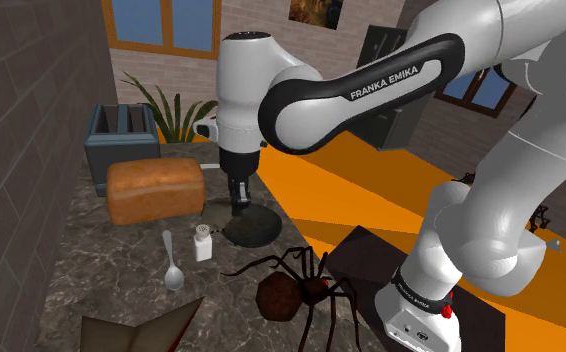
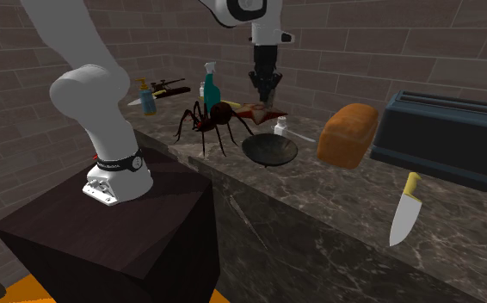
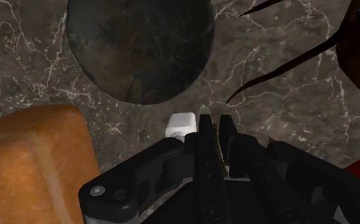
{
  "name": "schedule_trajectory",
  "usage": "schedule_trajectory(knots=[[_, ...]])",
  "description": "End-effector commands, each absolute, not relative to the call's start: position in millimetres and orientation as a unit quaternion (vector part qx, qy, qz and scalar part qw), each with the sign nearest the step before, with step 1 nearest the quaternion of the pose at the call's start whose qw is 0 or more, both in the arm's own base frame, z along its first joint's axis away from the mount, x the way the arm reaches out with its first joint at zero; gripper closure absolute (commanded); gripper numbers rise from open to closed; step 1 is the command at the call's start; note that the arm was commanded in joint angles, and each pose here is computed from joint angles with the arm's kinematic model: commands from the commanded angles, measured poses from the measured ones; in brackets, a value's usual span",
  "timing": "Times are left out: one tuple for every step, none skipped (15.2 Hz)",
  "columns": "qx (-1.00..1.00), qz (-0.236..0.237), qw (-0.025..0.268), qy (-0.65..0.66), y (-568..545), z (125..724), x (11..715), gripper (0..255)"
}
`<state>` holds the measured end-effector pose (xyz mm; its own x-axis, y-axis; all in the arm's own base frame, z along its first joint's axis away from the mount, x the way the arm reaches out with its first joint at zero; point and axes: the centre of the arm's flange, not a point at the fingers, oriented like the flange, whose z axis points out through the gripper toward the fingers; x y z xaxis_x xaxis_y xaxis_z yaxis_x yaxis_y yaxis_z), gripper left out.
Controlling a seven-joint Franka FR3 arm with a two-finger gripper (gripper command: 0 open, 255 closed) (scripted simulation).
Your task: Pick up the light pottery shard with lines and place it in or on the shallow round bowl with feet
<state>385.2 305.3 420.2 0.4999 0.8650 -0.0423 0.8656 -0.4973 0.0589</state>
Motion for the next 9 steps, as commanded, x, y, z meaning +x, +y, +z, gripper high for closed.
schedule_trajectory(knots=[[0.865,-0.004,0.036,0.5,286.7,424.9,390.6,255],[0.865,-0.004,0.036,0.5,273.9,426.2,393.5,255],[0.865,-0.004,0.036,0.5,261.1,427.6,396.4,255],[0.865,-0.004,0.036,0.5,248.3,428.9,399.3,255],[0.865,-0.004,0.036,0.5,235.5,430.2,402.2,255],[0.865,-0.004,0.036,0.5,222.7,431.6,405.0,255],[0.865,-0.004,0.036,0.5,209.8,432.9,407.9,255],[0.865,-0.004,0.036,0.5,197.0,434.2,410.8,255],[0.865,-0.004,0.036,0.5,184.2,435.6,413.7,255]])
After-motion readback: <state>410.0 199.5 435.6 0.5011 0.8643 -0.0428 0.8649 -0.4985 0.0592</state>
